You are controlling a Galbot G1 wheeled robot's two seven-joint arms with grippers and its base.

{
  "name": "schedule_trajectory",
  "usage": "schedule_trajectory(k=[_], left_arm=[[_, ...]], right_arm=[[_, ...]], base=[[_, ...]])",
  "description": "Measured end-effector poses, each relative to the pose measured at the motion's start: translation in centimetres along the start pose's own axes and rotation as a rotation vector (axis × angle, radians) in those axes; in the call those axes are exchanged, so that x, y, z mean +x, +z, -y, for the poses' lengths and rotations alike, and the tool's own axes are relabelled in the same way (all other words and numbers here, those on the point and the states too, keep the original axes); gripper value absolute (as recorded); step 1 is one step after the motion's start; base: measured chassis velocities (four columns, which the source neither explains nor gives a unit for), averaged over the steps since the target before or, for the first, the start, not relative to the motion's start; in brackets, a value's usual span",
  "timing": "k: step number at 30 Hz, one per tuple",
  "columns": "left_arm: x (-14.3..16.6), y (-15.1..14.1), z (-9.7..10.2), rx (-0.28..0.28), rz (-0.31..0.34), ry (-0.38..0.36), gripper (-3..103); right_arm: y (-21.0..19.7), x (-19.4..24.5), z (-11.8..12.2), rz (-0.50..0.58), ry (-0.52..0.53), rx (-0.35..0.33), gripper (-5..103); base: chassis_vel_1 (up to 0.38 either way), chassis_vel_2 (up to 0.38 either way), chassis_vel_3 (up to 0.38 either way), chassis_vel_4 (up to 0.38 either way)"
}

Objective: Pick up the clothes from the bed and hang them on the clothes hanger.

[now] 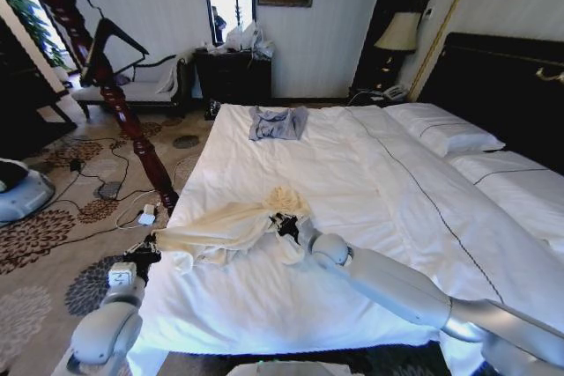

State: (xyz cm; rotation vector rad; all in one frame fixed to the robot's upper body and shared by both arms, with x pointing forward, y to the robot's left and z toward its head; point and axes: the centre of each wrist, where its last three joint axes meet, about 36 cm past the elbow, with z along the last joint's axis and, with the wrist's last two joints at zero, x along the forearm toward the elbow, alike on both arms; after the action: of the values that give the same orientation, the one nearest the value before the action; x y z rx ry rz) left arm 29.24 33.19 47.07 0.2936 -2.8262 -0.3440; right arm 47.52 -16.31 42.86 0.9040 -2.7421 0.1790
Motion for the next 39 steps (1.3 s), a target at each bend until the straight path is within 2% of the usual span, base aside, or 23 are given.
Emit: schedule_trajectory(k=[1, 2, 6, 9, 10, 11, 12, 15, 17, 18, 20, 22, 23, 28, 30, 31, 32, 33, 34, 36, 37, 39], left_arm=[[-0.3, -0.4, -0.3, 0.012, 0.01, 0.003, 0], [-0.3, -0.4, -0.3, 0.012, 0.01, 0.003, 0], [-2.1, -2.7, -1.7, 0.066, 0.059, 0.006, 0], [-3.2, -4.0, -2.5, 0.084, 0.08, 0.002, 0], [-4.3, -5.6, -3.5, 0.106, 0.109, 0.006, 0], [-5.2, -6.8, -4.4, 0.121, 0.132, 0.001, 0], [-5.2, -6.8, -4.4, 0.121, 0.132, 0.001, 0], [-7.5, -12.0, -6.6, 0.176, 0.237, 0.028, 0], [-7.8, -13.0, -7.0, 0.184, 0.257, 0.033, 0], [-8.2, -15.1, -7.6, 0.203, 0.307, 0.047, 0], [-8.6, -17.7, -8.3, 0.223, 0.363, 0.069, 0], [-8.6, -18.2, -8.4, 0.225, 0.371, 0.074, 0], [-8.5, -19.3, -8.6, 0.225, 0.385, 0.086, 0], [-8.2, -18.8, -8.3, 0.172, 0.342, 0.103, 0], [-7.7, -15.4, -7.4, 0.074, 0.238, 0.074, 0], [-7.7, -15.4, -7.4, 0.074, 0.238, 0.074, 0], [-7.3, -12.9, -6.6, 0.034, 0.164, 0.057, 0], [-7.1, -12.0, -6.3, 0.025, 0.138, 0.05, 0], [-6.8, -10.4, -5.8, 0.015, 0.1, 0.037, 0], [-6.2, -7.1, -4.6, 0.018, 0.033, 0.012, 0], [-6.2, -7.1, -4.6, 0.018, 0.033, 0.012, 0], [-5.3, -4.1, -3.3, 0.019, -0.036, -0.009, 0]], right_arm=[[-0.7, -0.2, 0.6, 0.068, 0.002, -0.054, 3], [-0.7, -0.2, 0.6, 0.068, 0.002, -0.054, 3], [-4.8, -0.2, 3.2, 0.275, 0.04, -0.203, 0], [-7.0, 0.1, 4.4, 0.349, 0.065, -0.244, 0], [-9.1, 0.5, 5.7, 0.419, 0.094, -0.269, 0], [-10.4, 1.0, 6.7, 0.464, 0.117, -0.279, 0], [-10.4, 1.0, 6.7, 0.464, 0.117, -0.279, 0], [-15.1, 3.3, 9.2, 0.618, 0.159, -0.302, 0], [-15.9, 3.7, 9.5, 0.641, 0.163, -0.301, 0], [-17.8, 4.8, 10.1, 0.694, 0.169, -0.292, 0], [-20.6, 6.3, 10.7, 0.767, 0.164, -0.274, 0], [-21.1, 6.7, 10.7, 0.78, 0.161, -0.271, 0], [-22.3, 7.7, 10.8, 0.809, 0.152, -0.261, 0], [-19.7, 9.2, 10.1, 0.735, 0.179, -0.224, 0], [-14.7, 9.6, 9.4, 0.605, 0.237, -0.175, -3], [-14.7, 9.6, 9.4, 0.605, 0.237, -0.175, -3], [-11.9, 9.7, 8.8, 0.527, 0.256, -0.169, 1], [-11.1, 9.7, 8.6, 0.503, 0.26, -0.17, 7], [-9.3, 9.7, 8.0, 0.455, 0.265, -0.178, 7], [-5.4, 9.4, 6.1, 0.361, 0.256, -0.206, 17], [-5.4, 9.4, 6.1, 0.361, 0.256, -0.206, 17], [-2.5, 8.8, 3.9, 0.289, 0.225, -0.225, 28]], base=[[0.0, 0.0, 0.0, 0.0], [0.0, 0.0, 0.0, 0.0], [0.0, 0.0, 0.0, 0.0], [0.0, 0.0, 0.0, 0.0], [0.0, 0.0, 0.0, 0.0], [0.0, 0.0, 0.0, 0.0], [0.0, 0.0, 0.0, 0.0], [0.0, 0.0, 0.0, 0.0], [0.0, 0.0, 0.0, 0.0], [0.0, 0.0, 0.0, 0.0], [0.0, 0.0, 0.0, 0.0], [0.0, 0.0, 0.0, 0.0], [0.0, 0.0, 0.0, 0.0], [0.0, 0.0, 0.0, 0.0], [0.0, 0.0, 0.0, 0.0], [0.0, 0.0, 0.0, 0.0], [0.0, 0.0, 0.0, 0.0], [0.0, 0.0, 0.0, 0.0], [0.0, 0.0, 0.0, 0.0], [0.0, 0.0, 0.0, 0.0], [0.0, 0.0, 0.0, 0.0], [0.0, 0.0, 0.0, 0.0]])
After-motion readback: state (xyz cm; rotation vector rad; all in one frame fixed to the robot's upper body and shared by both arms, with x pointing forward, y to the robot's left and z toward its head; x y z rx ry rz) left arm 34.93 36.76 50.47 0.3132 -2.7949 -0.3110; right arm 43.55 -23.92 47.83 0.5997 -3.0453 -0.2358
